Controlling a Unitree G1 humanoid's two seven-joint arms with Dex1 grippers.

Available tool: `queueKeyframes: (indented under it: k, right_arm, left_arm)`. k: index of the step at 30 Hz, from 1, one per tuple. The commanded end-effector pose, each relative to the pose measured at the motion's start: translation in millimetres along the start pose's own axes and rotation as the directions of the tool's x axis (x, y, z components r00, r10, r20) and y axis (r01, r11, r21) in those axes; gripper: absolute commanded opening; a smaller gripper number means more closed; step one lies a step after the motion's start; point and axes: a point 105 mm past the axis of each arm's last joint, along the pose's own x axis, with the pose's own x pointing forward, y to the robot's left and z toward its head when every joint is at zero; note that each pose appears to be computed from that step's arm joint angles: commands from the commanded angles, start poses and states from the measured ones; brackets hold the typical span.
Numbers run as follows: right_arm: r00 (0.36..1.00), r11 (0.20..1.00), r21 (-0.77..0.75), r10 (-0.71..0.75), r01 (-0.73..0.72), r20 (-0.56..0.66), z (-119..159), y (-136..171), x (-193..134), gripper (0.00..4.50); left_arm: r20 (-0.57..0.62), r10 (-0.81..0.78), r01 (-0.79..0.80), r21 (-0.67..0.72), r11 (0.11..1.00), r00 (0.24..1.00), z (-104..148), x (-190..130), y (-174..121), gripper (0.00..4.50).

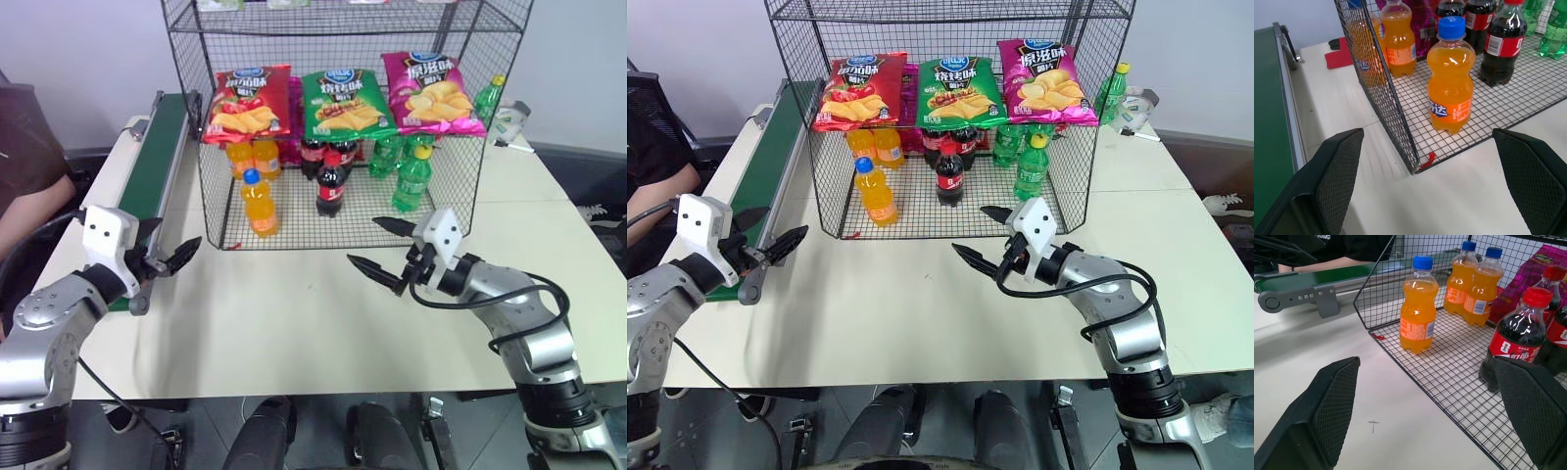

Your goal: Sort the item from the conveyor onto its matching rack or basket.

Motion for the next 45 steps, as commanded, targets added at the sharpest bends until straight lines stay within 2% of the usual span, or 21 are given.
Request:
queueKeyframes:
  k: [1,33,45]
  right_arm:
    - [0.999,1.0,-0.026,0.005,-0.003,0.052,13,0,2,4.5]
    - [0.998,1.0,-0.026,0.01,-0.008,0.069,14,-1,9,4.5]
    - [0.998,1.0,-0.026,0.018,-0.017,0.066,14,-3,10,4.5]
  left_arm:
    - [0.033,0.011,-0.013,0.041,0.999,0.999,13,-4,4,4.39]
    - [0.05,0.094,-0.094,-0.017,0.995,0.994,11,-7,13,4.39]
    - [0.084,0.279,-0.275,-0.053,0.96,0.957,12,-20,38,4.39]
